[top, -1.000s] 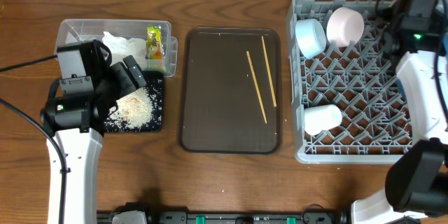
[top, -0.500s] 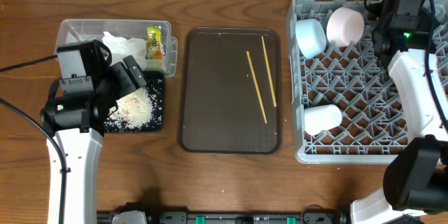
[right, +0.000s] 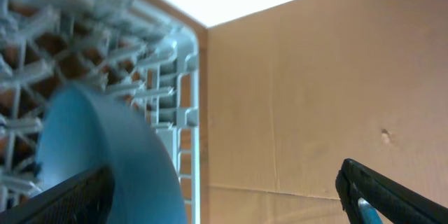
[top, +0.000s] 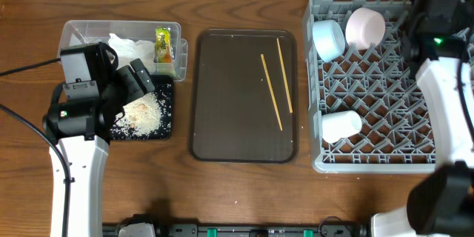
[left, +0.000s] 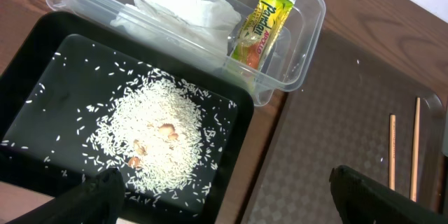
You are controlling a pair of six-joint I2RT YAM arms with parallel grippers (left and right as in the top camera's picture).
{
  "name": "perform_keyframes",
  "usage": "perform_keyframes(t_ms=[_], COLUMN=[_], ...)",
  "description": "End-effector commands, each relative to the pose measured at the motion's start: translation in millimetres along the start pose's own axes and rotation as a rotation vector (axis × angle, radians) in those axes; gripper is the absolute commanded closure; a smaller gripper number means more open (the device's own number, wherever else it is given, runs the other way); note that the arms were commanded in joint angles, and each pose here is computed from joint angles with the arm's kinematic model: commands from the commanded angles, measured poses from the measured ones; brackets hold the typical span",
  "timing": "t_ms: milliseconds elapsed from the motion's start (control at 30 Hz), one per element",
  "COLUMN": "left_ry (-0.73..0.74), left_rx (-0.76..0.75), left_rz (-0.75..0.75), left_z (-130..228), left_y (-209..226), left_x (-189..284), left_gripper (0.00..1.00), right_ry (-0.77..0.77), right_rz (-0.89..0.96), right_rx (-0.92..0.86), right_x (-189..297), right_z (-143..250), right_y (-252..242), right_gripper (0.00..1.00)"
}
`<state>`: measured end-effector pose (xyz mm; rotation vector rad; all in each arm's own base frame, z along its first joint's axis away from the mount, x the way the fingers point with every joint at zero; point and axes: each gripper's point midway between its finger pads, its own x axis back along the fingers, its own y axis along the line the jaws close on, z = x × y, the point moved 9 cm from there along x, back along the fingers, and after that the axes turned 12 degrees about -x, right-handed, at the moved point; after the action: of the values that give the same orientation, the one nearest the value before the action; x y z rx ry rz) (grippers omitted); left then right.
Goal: Sort waste into correct bins and load items into the dishwasher rack
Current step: 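Lower the blue plate into the rack slots with the right gripper, then reach the right gripper to the chopsticks and grasp one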
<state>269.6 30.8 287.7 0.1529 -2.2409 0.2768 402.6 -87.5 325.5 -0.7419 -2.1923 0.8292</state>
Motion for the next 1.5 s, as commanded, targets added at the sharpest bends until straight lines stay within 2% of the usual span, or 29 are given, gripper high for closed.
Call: perform_keyframes(t_ms=[0,267,567,733,900,1000,1033,1100,1200,1300,1467], left_ry=[-0.016,-0.016,-0.016,-0.016,-0.016,-0.016,-0.016,-0.016,-0.016,-0.016,-0.016], left_rx=[-0.006,-0.006,-0.006,-0.006,-0.006,-0.006,-0.006,-0.006,-0.006,-0.006,-0.006], left_rz=[-0.006,-0.006,-0.006,-0.006,-0.006,-0.006,-0.006,-0.006,-0.006,-0.006,-0.006], left_z=[-5,-5,-5,-5,-5,-5,-5,-5,-5,-5,-5], left_y=[1,1,1,1,1,1,1,1,1,1,1], left_x=[4,4,4,4,4,4,4,4,4,4,4], left_gripper=[0.04,0.04,0.04,0.04,0.04,0.04,0.04,0.04,0.04,0.04,0.04], right_ry=[-0.086,-0.076,-0.097,-0.092,-0.089,-0.031,-0.015,0.017,0.07,0.131,0.23], right_rz=[-0.012,-0.096,-0.336,-0.619,-1.029,-1.191,-1.223,-1.254,-1.226,-1.136,-1.051], right_rx=[-0.158,-0.139,-0.465,-0.483,-0.425,-0.485,-0.494,-0.498,-0.492,-0.486,-0.441], right_x=[26,35,61,86,121,135,139,147,159,167,175], right_z=[-8,-3,-18,-24,-27,-29,-30,-31,-32,-30,-18], right_y=[-27,-20,19,54,88,101,106,118,144,176,234], right_gripper=[0.01,0.01,0.01,0.01,0.01,0.01,0.04,0.15,0.21,0.22,0.34])
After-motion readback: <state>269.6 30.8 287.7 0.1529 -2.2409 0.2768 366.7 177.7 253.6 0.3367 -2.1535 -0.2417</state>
